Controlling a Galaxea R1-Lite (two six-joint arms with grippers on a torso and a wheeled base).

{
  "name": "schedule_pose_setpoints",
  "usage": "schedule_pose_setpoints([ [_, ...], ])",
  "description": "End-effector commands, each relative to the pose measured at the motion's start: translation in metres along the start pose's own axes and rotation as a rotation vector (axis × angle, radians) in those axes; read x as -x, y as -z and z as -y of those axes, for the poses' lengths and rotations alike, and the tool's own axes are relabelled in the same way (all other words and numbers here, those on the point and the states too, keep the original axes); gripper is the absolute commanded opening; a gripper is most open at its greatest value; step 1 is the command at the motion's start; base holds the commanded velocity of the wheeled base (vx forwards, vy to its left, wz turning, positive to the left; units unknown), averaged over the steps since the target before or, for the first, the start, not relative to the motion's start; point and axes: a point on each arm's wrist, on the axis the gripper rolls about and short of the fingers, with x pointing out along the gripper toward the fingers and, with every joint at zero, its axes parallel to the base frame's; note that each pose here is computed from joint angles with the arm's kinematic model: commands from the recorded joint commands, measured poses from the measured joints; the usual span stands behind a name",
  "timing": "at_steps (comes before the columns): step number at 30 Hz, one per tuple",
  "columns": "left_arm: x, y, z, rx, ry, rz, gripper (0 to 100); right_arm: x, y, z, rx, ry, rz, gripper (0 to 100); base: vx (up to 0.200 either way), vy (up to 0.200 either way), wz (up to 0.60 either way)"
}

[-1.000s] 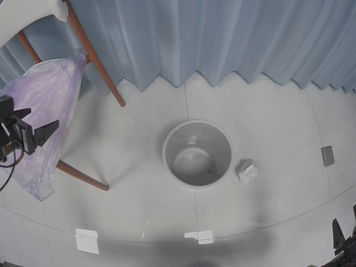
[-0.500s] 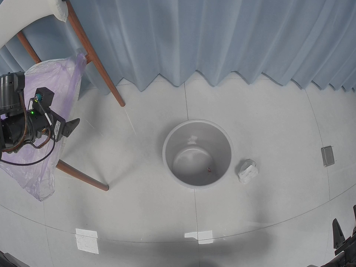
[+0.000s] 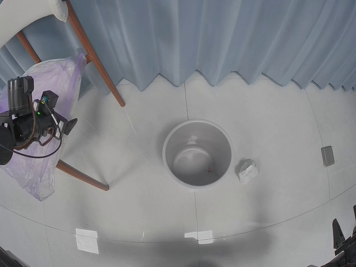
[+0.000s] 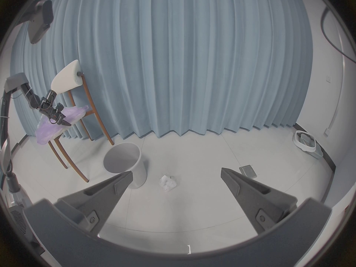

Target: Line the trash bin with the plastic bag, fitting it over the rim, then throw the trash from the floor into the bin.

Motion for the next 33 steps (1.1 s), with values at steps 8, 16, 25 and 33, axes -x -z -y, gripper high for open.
schedule_pose_setpoints([
  [8, 0.002, 0.000, -0.004, 0.012, -0.005, 0.006, 0, 0.000, 0.005, 0.000, 0.000, -0.001, -0.001, 100, 0.000, 0.000, 0.00],
  [16, 0.035, -0.014, -0.013, 0.097, -0.014, 0.097, 0, 0.000, 0.005, 0.000, 0.000, -0.001, -0.001, 100, 0.000, 0.000, 0.00],
  [25, 0.077, -0.024, -0.021, 0.294, 0.130, 0.219, 0, 0.000, 0.005, 0.000, 0.002, 0.000, -0.001, 100, 0.000, 0.000, 0.00],
  [33, 0.101, -0.043, -0.010, 0.564, 0.349, 0.320, 0, 0.000, 0.005, 0.000, 0.003, -0.001, -0.001, 100, 0.000, 0.000, 0.00],
])
